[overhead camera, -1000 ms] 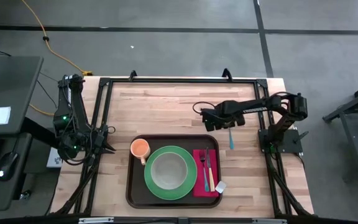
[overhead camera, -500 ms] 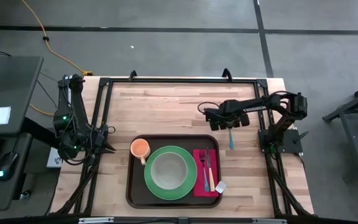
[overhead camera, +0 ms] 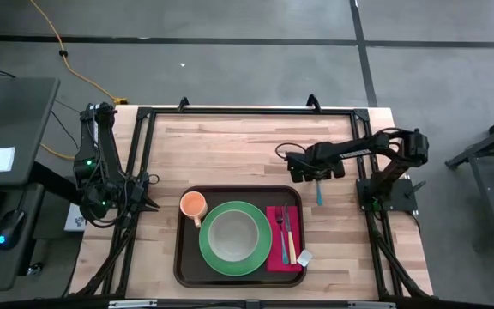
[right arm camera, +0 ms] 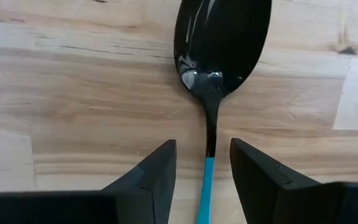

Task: Set up tray
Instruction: Put the blue spoon on the red napkin to the left side of the blue fork

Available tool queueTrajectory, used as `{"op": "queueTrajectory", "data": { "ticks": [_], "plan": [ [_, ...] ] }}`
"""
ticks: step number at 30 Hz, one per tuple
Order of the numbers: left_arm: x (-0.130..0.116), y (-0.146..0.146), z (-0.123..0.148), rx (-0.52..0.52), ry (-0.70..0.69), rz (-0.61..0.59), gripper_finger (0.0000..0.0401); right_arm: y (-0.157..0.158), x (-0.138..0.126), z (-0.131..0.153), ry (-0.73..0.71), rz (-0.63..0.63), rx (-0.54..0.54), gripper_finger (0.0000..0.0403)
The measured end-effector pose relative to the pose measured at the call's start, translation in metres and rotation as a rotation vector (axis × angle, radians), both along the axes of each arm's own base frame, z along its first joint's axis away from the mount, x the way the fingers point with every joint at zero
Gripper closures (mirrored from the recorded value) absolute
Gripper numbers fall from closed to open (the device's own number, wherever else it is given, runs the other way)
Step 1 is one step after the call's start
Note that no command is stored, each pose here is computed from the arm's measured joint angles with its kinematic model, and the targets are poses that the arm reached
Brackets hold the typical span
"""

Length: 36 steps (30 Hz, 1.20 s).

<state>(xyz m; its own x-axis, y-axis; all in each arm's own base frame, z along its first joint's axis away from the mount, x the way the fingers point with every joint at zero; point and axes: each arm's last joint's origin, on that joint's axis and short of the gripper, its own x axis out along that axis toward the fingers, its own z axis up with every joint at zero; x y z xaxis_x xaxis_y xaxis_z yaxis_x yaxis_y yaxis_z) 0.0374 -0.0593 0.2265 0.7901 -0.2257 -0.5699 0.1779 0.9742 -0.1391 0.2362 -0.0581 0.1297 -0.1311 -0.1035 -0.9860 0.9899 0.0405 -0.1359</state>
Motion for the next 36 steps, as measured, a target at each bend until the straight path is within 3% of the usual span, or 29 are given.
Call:
{"op": "queueTrajectory", "data": {
  "ticks": [7,22,36],
  "plan": [
    [0.000,0.000,0.000,-0.001,0.003,-0.002,0.0322,-0.001,-0.002,-0.003,-0.011,-0.014,0.028,0.0282],
    [0.000,0.000,0.000,-0.001,0.002,-0.001,0.0322,-0.003,0.002,0.001,-0.019,-0.007,0.004,0.0395],
    [0.000,0.000,0.000,0.000,0.001,-0.001,0.0322,-0.002,-0.008,0.034,-0.124,-0.034,-0.063,0.0399]
  ]
}}
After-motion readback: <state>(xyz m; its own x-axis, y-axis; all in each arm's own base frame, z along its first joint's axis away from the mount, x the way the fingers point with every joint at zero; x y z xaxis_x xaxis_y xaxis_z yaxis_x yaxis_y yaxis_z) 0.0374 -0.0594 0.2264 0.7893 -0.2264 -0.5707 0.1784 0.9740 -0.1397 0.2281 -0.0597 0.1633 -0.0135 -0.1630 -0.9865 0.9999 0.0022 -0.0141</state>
